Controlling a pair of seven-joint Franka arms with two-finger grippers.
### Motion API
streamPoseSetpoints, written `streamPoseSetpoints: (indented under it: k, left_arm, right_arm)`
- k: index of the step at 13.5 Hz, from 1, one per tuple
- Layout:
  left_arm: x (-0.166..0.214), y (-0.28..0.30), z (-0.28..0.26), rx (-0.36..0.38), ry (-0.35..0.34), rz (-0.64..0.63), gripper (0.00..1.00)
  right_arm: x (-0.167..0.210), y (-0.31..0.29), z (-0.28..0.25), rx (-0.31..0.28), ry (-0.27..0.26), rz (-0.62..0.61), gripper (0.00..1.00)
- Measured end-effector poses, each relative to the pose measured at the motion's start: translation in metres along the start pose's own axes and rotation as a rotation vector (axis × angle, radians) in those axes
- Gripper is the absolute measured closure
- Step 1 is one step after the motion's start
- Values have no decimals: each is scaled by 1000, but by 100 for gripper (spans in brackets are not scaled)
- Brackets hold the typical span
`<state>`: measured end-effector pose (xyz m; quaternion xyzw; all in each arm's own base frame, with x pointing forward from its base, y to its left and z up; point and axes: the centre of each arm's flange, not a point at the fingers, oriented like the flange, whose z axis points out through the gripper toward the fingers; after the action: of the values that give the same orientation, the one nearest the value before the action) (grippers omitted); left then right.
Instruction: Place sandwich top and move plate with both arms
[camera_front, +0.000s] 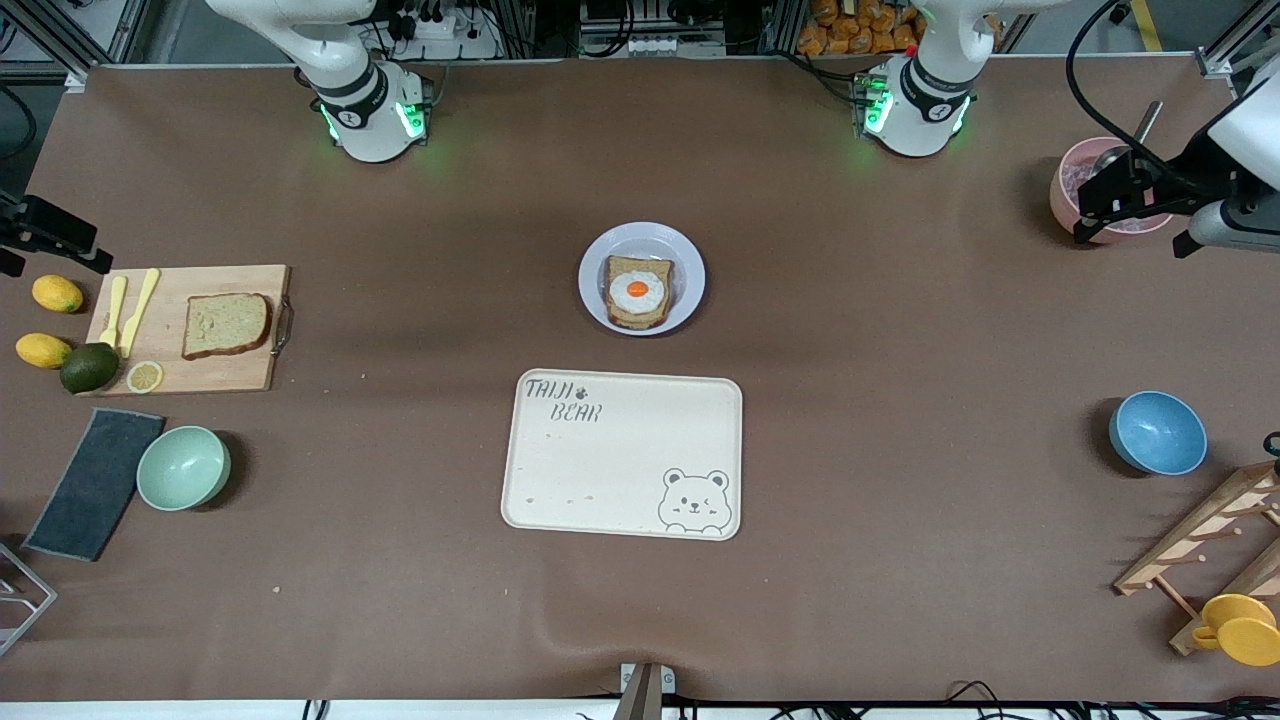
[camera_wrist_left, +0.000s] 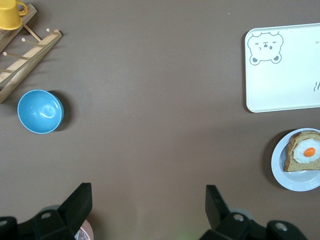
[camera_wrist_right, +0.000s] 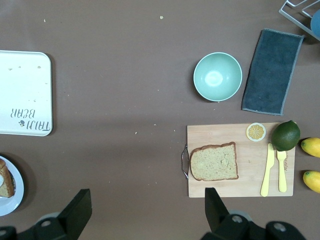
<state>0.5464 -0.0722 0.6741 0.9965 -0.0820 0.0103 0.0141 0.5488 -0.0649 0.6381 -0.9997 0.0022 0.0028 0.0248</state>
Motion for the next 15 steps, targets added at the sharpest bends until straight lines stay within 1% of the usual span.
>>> streamPoseSetpoints:
  k: [10, 15]
  left_arm:
    - [0, -1, -1, 0, 5, -3, 0]
    - [0, -2, -1, 0, 5, -3, 0]
  right_arm:
    - [2, 1, 5, 1, -14, 6, 0]
    - [2, 4, 18, 6, -64, 17, 0]
